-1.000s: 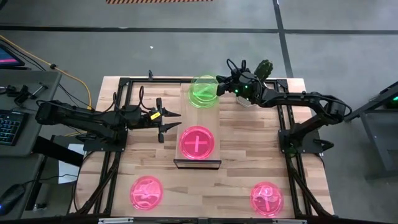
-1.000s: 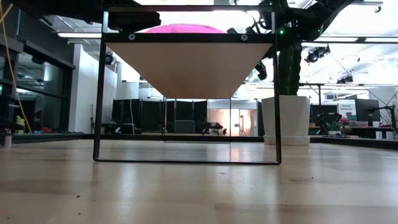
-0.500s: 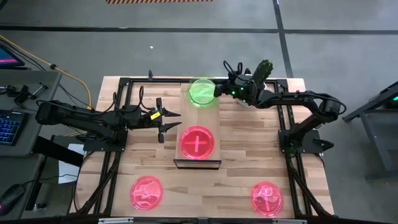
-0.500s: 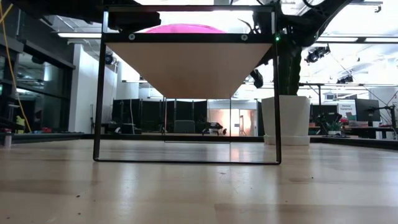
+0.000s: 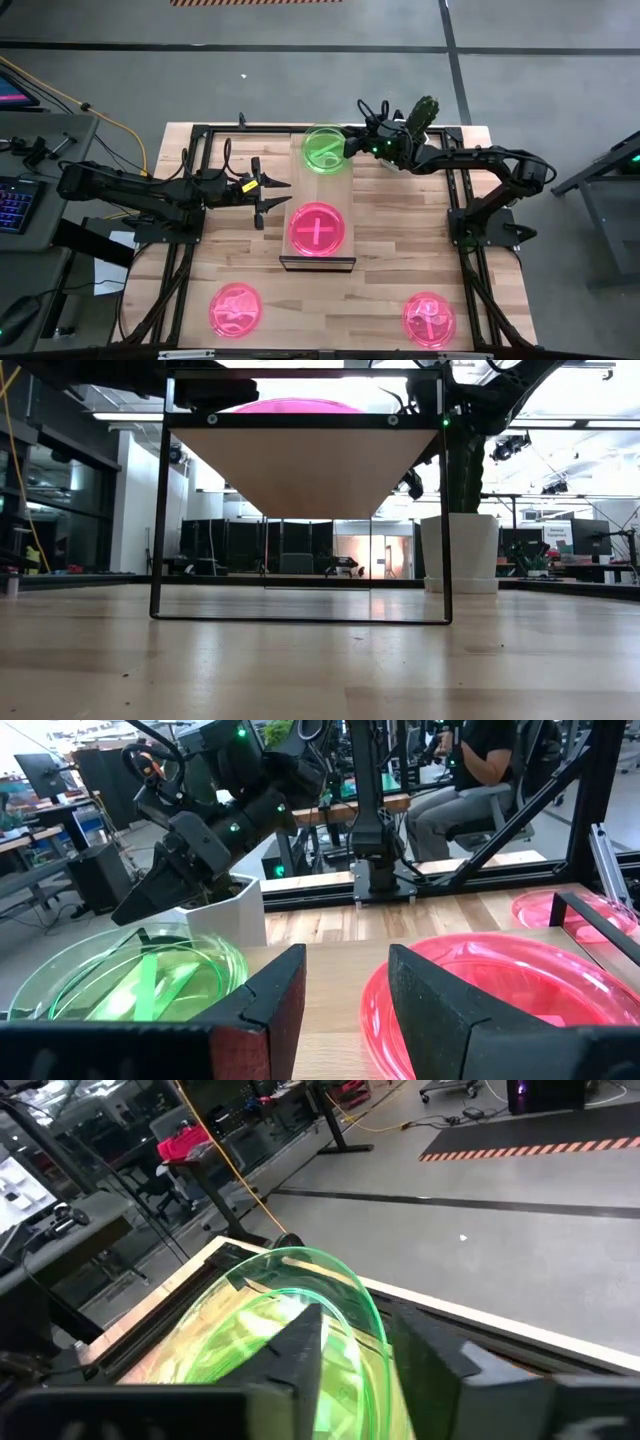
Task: Place and stack plates onto a shelf
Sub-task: Stack the green plate on top of the green plate on the shelf
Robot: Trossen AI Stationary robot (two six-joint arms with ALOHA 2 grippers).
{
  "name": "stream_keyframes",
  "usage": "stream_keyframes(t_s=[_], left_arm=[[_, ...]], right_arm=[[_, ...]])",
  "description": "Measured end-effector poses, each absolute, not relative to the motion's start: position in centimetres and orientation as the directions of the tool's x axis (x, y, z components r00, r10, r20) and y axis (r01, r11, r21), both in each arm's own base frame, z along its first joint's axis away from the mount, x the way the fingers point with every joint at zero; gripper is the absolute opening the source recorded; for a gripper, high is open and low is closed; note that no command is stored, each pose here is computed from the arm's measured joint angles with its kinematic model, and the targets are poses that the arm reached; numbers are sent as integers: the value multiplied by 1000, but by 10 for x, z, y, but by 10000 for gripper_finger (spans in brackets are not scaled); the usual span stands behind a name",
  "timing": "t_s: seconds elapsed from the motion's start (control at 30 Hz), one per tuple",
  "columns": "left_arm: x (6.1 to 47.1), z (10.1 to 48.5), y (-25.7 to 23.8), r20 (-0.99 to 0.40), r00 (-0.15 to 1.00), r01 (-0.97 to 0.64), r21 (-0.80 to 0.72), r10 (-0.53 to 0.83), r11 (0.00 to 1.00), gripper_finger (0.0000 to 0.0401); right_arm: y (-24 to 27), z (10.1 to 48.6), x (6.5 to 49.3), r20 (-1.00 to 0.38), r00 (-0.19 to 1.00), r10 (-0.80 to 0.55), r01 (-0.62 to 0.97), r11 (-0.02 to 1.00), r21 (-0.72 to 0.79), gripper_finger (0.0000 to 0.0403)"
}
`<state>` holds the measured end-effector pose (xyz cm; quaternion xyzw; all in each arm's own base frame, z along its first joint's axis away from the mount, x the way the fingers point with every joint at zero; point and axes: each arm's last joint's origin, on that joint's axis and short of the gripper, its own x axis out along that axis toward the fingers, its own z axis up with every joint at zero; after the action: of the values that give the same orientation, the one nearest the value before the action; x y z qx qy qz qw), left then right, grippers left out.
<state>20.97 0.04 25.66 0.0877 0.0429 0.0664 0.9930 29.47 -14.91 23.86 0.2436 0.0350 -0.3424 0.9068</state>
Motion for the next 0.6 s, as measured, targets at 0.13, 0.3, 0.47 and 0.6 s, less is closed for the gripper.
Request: stream_keyframes(t_s=[0.13, 0.3, 0.47, 0.6], left_arm=[[210, 257, 0, -74, 987, -124, 180, 139, 976, 136], [210, 255, 0, -86, 987, -122, 181, 139, 976, 136], [210, 255, 0, -90, 986, -121, 182, 140, 976, 136], [210, 255, 0, -90, 986, -121, 182, 139, 976, 136]], right_arm=[[-149, 239, 294, -229, 763, -605, 643, 670, 373, 162], [-149, 251, 287, -200, 762, -616, 642, 679, 355, 204], [-141, 264, 277, -213, 779, -589, 626, 711, 321, 217], [-137, 259, 272, -308, 755, -578, 654, 694, 300, 209]])
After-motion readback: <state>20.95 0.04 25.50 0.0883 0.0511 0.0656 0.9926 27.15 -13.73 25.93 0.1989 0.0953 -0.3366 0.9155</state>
